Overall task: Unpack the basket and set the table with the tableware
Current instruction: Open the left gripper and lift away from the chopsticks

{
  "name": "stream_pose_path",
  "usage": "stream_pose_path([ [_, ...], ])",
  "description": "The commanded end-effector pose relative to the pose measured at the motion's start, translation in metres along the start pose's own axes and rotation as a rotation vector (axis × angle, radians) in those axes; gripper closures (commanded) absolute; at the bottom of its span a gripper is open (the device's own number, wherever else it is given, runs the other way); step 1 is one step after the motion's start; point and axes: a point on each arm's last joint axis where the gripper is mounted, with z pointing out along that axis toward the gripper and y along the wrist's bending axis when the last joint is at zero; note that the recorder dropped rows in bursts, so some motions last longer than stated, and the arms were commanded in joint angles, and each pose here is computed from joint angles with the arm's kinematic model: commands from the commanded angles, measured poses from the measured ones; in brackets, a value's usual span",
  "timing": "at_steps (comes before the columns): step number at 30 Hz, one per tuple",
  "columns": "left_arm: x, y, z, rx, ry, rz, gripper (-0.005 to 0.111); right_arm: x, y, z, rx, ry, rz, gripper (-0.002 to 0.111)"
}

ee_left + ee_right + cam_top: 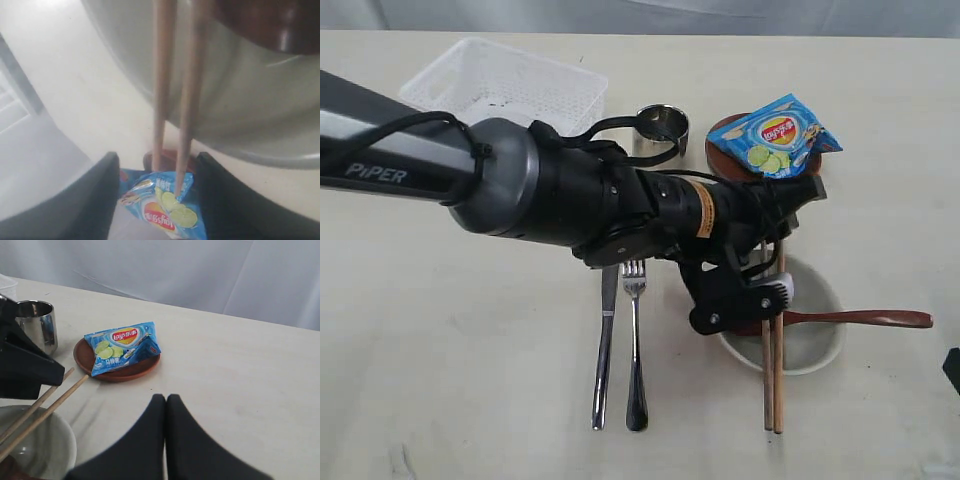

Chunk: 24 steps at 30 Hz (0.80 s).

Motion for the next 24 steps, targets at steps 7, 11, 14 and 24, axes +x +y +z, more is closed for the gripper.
stream_pose_path([
  [7, 0.055, 0.035, -0.05, -0.298, 0.233, -1.059, 0.061, 0.001, 0.0, 0.0, 0.001, -0.007, 0.003, 0.108],
  [11, 0.075, 0.047, -0.077, -0.351, 0.22, -2.16, 0.061, 0.001, 0.0, 0.0, 0.001, -0.007, 0.003, 0.108],
  [14, 0.073, 0.051, -0.077, -0.329, 0.127, -2.336, 0.061, 0.001, 0.0, 0.0, 0.001, -0.007, 0.003, 0.108],
  [24, 0.106, 0.053, -0.108, -0.102, -0.48, -2.614, 0.068, 0.001, 0.0, 0.0, 0.001, -0.007, 0.003, 0.108],
])
